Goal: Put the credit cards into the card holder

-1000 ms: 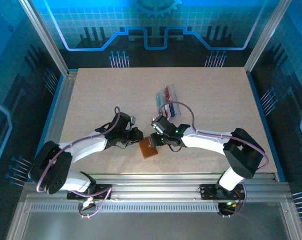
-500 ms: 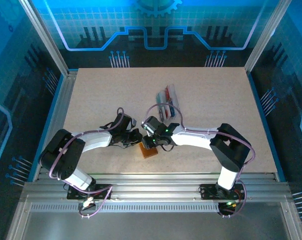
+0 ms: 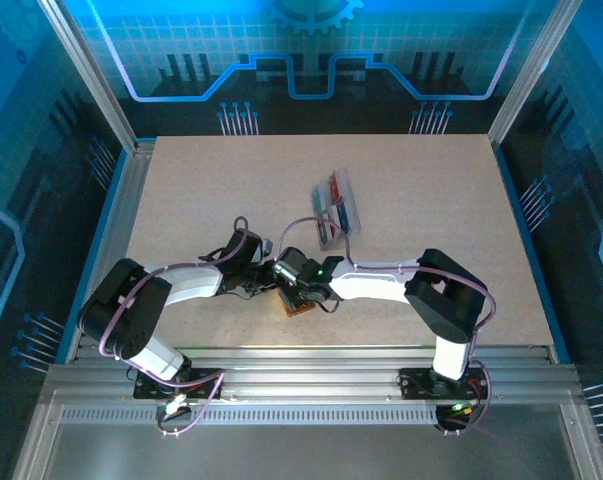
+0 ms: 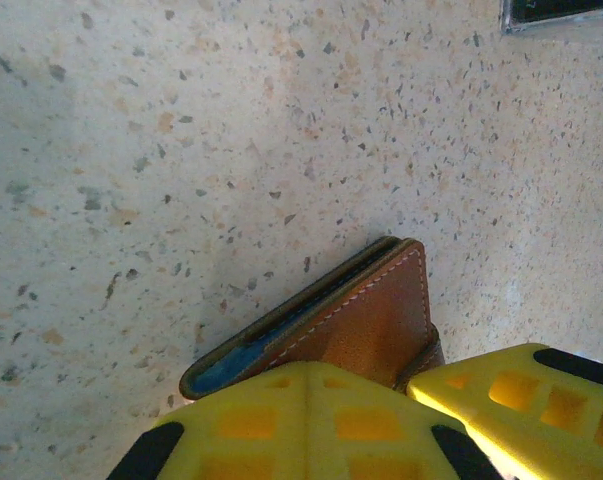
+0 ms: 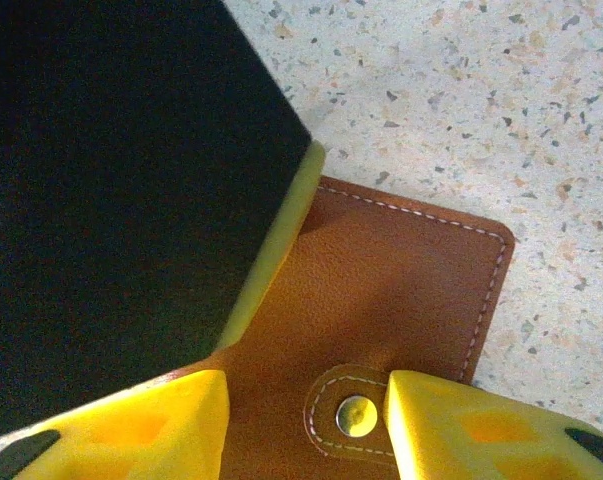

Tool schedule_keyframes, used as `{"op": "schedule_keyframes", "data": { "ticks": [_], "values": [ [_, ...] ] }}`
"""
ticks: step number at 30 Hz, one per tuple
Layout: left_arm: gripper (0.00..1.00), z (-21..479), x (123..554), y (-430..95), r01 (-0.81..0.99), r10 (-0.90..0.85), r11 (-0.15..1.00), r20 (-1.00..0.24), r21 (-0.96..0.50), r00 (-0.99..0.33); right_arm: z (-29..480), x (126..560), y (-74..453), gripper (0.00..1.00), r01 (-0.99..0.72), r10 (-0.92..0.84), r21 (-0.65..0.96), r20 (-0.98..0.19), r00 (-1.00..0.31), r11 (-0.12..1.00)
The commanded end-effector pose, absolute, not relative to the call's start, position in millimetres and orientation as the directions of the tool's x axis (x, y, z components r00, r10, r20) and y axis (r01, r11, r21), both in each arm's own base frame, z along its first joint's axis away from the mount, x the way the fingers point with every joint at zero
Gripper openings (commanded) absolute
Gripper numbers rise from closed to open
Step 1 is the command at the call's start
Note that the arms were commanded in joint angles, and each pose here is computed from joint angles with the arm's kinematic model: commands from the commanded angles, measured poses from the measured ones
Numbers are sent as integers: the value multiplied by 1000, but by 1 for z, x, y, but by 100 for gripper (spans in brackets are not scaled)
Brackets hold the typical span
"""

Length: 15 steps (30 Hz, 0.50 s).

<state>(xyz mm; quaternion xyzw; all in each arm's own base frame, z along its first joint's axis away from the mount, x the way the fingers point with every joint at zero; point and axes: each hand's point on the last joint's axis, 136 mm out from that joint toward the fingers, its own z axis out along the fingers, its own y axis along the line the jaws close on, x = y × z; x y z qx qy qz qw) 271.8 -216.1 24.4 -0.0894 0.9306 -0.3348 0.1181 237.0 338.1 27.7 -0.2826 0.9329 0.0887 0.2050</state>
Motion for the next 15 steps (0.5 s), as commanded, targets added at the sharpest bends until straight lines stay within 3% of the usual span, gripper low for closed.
{"op": "schedule_keyframes", "data": {
  "ticks": [1,5,15],
  "values": [
    [7,-3,253,-201,-127,-229,803,-104,-582,-968,-1,232,321,48,-557,-538,-59,-358,-763,829],
    [6,-6,253,-201,-129,-228,803,-100,-581,-968,-10,233,313,42,-543,-554,-135,-341,-760,829],
    [5,-8,250,-198,-137,-232,806,-94,-576,-968,-21,241,296,14,-504,-561,-247,-321,-763,827]
  ]
}}
